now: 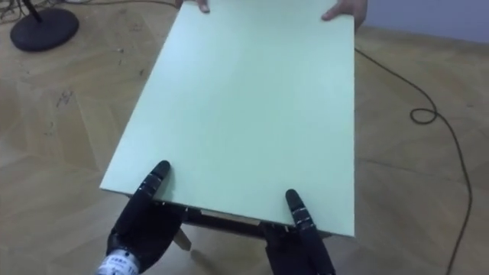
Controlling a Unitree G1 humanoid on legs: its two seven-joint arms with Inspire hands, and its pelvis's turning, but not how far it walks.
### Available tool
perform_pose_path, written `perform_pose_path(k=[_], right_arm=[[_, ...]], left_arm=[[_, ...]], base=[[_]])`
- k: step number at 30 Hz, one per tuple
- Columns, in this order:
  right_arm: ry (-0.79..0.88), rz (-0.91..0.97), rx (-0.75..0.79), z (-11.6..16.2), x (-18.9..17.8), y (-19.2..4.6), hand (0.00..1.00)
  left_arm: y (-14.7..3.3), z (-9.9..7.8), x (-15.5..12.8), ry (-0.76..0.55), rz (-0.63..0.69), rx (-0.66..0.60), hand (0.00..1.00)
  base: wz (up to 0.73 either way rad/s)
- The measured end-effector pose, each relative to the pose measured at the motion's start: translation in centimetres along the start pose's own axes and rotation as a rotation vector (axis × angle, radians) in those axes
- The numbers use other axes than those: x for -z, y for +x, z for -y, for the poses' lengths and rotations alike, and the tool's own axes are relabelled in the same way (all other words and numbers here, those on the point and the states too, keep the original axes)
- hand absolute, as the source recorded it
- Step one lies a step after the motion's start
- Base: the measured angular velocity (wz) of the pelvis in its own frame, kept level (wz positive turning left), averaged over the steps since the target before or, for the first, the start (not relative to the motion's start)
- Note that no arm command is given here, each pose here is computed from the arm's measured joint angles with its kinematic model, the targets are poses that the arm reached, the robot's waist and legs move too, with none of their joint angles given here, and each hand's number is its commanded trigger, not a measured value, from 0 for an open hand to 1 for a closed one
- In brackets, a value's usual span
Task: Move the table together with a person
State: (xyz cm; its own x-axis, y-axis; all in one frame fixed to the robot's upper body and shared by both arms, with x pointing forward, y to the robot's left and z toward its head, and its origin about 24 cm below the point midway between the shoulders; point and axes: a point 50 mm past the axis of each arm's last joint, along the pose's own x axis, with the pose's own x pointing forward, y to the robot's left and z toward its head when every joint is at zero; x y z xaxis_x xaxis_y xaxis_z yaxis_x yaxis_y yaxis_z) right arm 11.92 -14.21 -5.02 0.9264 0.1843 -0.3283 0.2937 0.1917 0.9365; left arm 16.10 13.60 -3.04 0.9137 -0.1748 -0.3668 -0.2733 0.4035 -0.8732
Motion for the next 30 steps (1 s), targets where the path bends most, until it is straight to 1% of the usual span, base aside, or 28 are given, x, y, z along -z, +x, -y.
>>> perform_pose_path(k=[13, 20, 24, 30], right_arm=[[-0.01, -0.006, 0.007, 0.0, 0.0, 0.0, 1.0], [-0.041, -0.011, 0.002, -0.1, 0.2, 0.4, 1.0], [-0.072, -0.017, -0.006, -0.4, -0.3, 0.9, 1.0], [-0.116, -0.014, -0.01, -1.1, -0.7, 1.8, 1.0]], left_arm=[[-0.3, -0.3, 0.1, -0.01, 0.002, -0.014, 1.0], [-0.8, -0.7, 0.3, -0.03, 0.026, -0.032, 1.0], [-0.8, -0.8, 0.5, -0.054, 0.028, -0.035, 1.0], [-0.8, -0.7, 0.8, -0.085, 0.04, -0.048, 1.0]], base=[[0.03], [-0.24], [0.16], [0.43]])
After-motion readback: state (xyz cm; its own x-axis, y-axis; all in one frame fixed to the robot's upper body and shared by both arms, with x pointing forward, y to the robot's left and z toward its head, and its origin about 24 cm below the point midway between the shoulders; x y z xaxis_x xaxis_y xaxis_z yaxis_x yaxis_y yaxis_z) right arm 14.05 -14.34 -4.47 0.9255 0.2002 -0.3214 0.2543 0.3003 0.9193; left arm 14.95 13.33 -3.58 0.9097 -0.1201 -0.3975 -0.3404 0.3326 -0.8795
